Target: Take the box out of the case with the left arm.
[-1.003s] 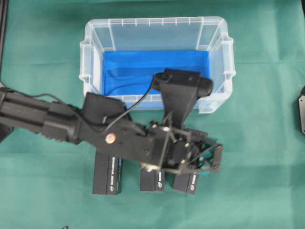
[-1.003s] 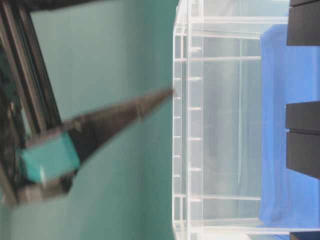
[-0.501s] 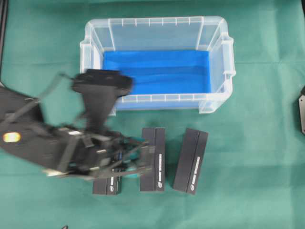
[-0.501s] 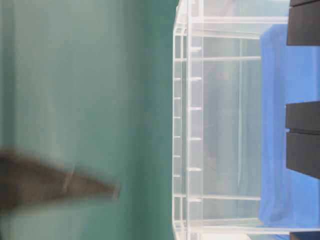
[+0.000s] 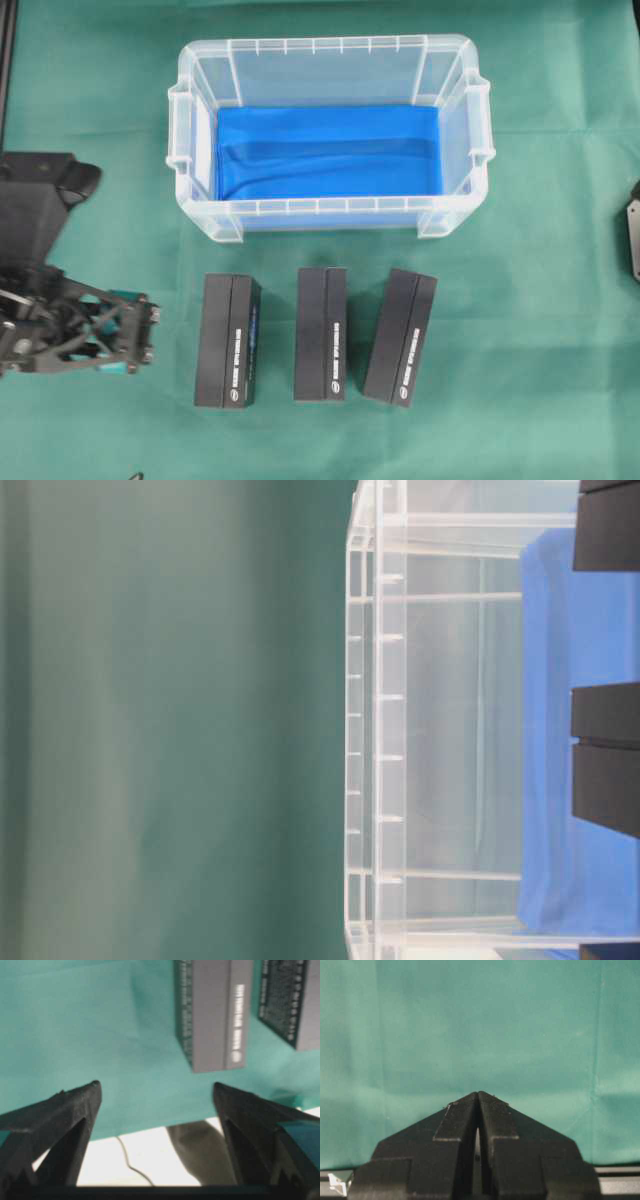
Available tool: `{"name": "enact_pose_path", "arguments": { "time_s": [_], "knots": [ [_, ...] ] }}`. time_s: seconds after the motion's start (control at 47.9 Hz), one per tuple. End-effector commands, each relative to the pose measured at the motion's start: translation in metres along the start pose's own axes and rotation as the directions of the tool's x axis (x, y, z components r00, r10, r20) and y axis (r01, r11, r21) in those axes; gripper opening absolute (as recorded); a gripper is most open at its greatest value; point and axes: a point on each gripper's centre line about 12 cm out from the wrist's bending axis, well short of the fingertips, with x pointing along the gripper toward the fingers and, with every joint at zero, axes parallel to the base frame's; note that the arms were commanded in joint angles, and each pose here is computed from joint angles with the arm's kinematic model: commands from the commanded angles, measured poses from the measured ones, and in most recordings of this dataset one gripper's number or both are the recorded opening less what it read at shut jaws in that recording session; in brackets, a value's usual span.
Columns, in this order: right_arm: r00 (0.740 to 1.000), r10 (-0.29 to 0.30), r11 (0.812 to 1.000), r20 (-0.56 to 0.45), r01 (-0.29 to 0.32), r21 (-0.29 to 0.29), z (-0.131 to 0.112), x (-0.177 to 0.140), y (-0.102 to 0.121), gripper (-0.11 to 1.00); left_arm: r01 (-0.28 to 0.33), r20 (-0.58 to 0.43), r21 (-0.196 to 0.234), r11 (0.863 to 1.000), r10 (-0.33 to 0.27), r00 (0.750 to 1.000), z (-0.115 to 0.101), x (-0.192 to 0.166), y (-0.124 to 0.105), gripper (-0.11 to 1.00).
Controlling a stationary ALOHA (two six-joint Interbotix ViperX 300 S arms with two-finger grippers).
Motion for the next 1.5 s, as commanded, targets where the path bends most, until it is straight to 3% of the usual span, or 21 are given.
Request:
{"name": "enact_pose_path", "arguments": {
  "time_s": [0.0,0.397,0.794,1.023,1.483],
  "knots": [
    [1.0,0.003,1.0,0.017,-0.003,0.004,0.006,-0.005,0.001,0.07,0.04,-0.018,0.004,0.999,-0.04,0.999,0.002,-0.009,0.009,0.9],
    [1.0,0.003,1.0,0.015,-0.003,0.004,0.006,-0.005,0.001,0.07,0.057,-0.022,0.013,0.998,-0.057,0.998,0.013,-0.012,0.027,0.9],
    [1.0,-0.003,1.0,-0.017,0.003,0.003,0.002,-0.006,0.0,0.07,0.109,0.019,-0.067,0.992,-0.108,0.994,0.067,-0.023,0.051,0.9],
    [1.0,-0.004,1.0,-0.02,0.004,0.003,0.001,-0.006,0.0,0.07,0.071,0.022,-0.089,0.993,-0.07,0.997,0.093,-0.025,0.061,0.87],
    [0.999,-0.01,1.0,-0.05,0.01,0.001,-0.003,-0.006,-0.001,0.07,-0.013,0.062,-0.047,0.999,0.016,0.998,0.133,-0.025,0.071,0.87]
  ]
}}
